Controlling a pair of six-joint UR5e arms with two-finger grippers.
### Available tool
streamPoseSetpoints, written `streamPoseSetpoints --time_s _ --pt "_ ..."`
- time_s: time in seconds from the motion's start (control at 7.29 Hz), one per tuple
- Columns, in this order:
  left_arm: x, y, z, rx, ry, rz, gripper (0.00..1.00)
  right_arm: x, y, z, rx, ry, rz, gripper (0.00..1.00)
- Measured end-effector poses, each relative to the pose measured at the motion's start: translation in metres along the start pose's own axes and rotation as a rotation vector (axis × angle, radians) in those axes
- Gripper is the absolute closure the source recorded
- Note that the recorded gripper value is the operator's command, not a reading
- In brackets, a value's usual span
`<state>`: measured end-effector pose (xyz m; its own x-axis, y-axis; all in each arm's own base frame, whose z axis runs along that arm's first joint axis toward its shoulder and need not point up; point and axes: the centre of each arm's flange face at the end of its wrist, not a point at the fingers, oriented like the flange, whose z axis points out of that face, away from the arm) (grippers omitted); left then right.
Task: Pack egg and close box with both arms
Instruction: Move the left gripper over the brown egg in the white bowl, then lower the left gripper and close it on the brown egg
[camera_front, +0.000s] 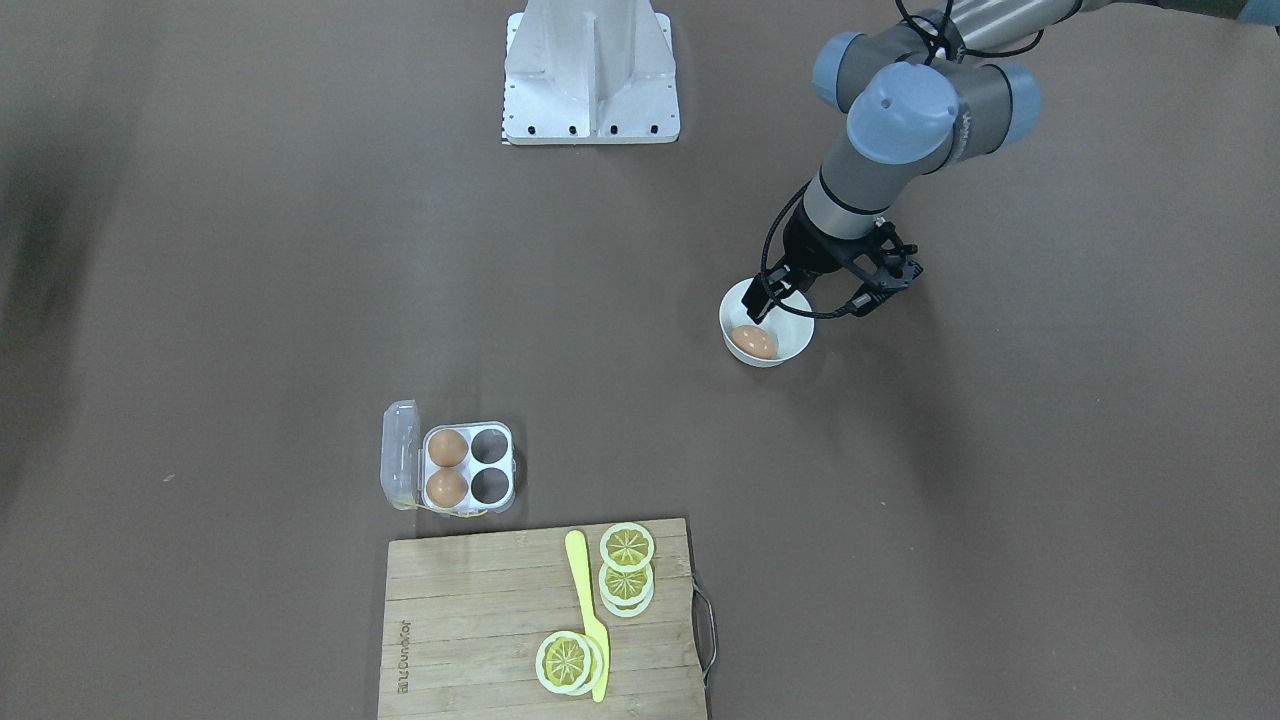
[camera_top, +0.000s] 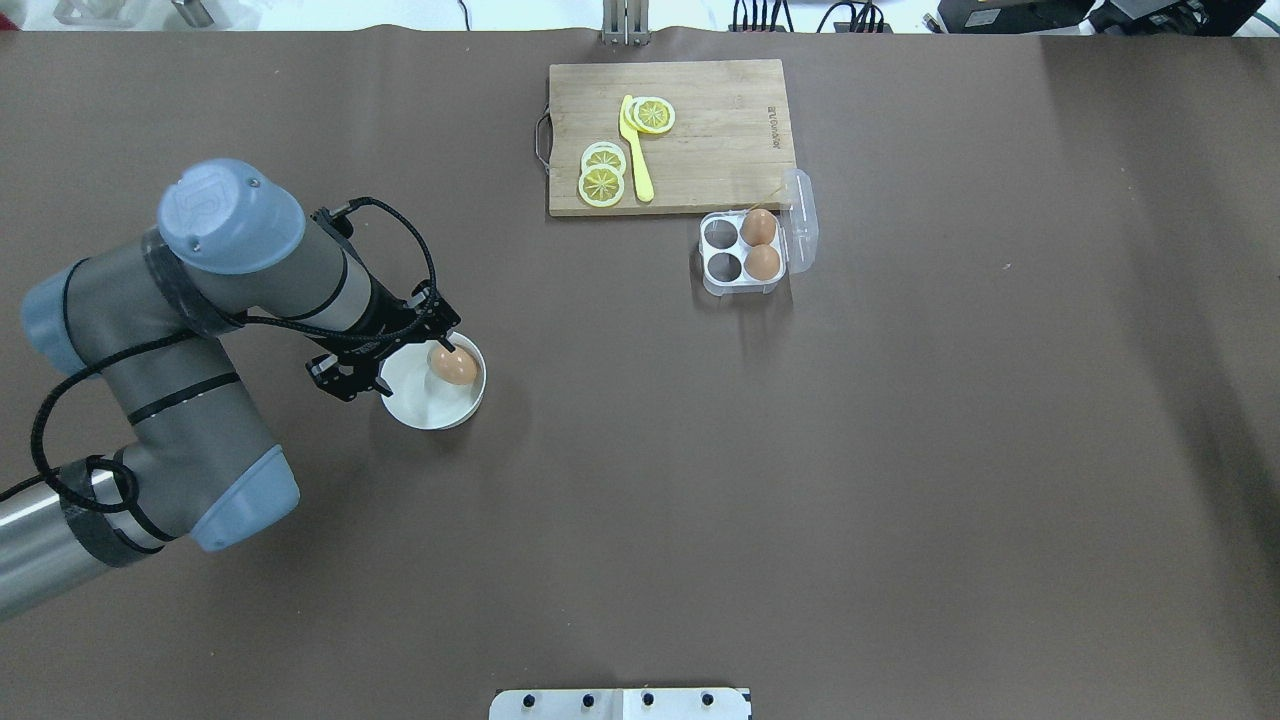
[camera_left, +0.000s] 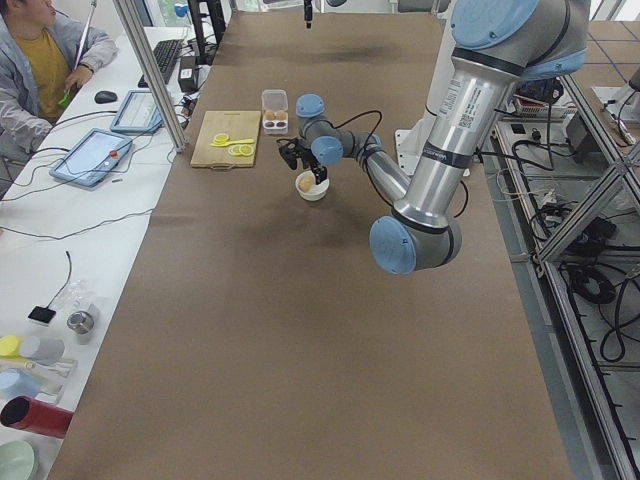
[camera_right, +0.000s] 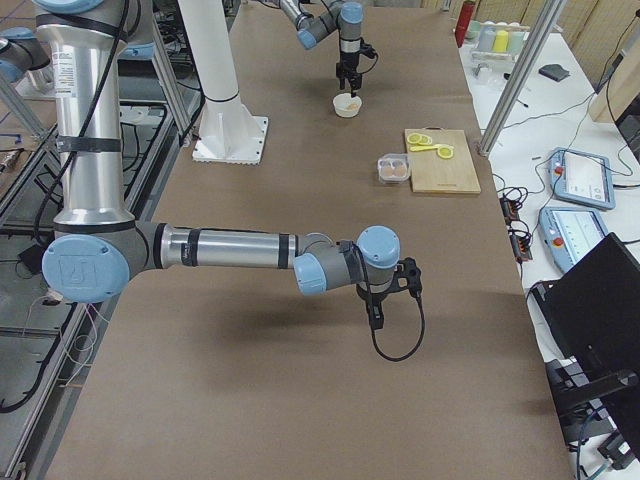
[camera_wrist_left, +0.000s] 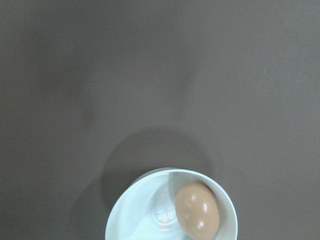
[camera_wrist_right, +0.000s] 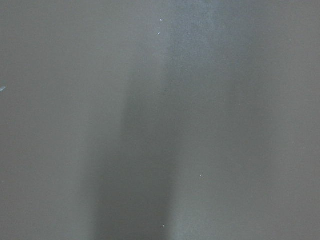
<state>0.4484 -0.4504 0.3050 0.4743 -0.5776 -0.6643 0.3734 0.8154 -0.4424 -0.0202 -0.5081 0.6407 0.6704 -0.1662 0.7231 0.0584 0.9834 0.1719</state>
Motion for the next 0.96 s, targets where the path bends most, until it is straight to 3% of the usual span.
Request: streamPoseSetpoints --time_s 0.96 --pt "0.007 -0.002 0.027 0.0 0.011 0.082 0.33 0.001 0.0 0.0 -0.001 0.002 0.001 0.0"
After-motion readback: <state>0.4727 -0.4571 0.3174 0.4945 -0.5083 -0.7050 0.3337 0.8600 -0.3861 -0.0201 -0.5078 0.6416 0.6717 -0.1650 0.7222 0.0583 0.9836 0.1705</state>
